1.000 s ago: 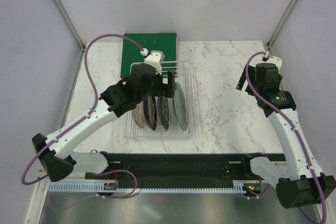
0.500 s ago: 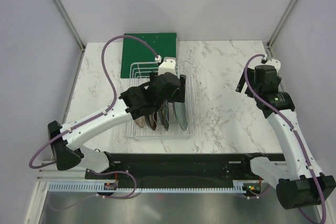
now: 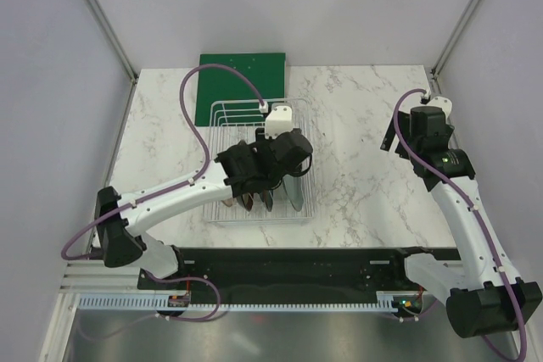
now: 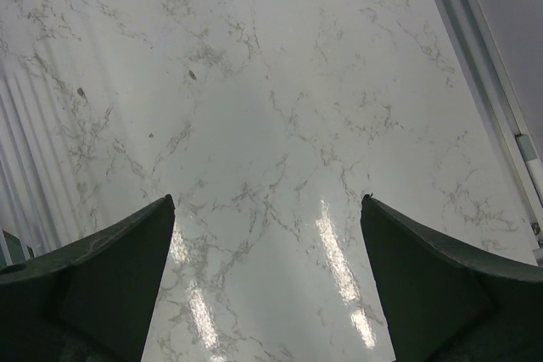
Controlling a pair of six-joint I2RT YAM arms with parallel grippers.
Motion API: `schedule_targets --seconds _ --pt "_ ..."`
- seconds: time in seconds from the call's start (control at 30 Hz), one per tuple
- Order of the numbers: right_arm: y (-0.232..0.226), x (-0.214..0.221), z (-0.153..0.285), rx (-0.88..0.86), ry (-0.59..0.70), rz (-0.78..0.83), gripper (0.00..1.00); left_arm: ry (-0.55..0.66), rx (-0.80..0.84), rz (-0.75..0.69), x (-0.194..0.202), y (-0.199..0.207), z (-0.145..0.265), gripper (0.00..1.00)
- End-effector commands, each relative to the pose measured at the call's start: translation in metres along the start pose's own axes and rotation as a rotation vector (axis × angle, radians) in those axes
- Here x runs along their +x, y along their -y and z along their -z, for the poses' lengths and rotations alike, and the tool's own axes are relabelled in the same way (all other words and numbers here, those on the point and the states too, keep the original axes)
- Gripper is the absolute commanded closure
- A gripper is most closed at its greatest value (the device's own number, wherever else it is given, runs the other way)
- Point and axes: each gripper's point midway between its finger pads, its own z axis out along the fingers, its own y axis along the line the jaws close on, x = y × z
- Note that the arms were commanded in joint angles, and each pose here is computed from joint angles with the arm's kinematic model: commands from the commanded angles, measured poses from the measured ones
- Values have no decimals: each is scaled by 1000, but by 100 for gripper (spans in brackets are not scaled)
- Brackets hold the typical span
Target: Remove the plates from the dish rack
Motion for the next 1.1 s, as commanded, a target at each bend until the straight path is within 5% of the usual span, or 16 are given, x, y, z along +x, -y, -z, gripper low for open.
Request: schedule_targets --seconds 0.0,0.4,0.47,0.67,1.07 --pt "-2 -8 3 -13 31 -4 2 34 -88 69 -1 0 -12 44" --pt "-9 -16 10 -58 47 -5 2 18 -225 84 25 -6 -39 74" --pt "-11 -15 9 -65 41 -1 2 14 -229 82 28 -4 -41 98" --pt "-14 -11 5 -75 23 3 2 3 -225 76 29 1 -44 98" --pt "-17 -5 -3 -78 3 4 2 147 -174 -2 -41 20 -10 98"
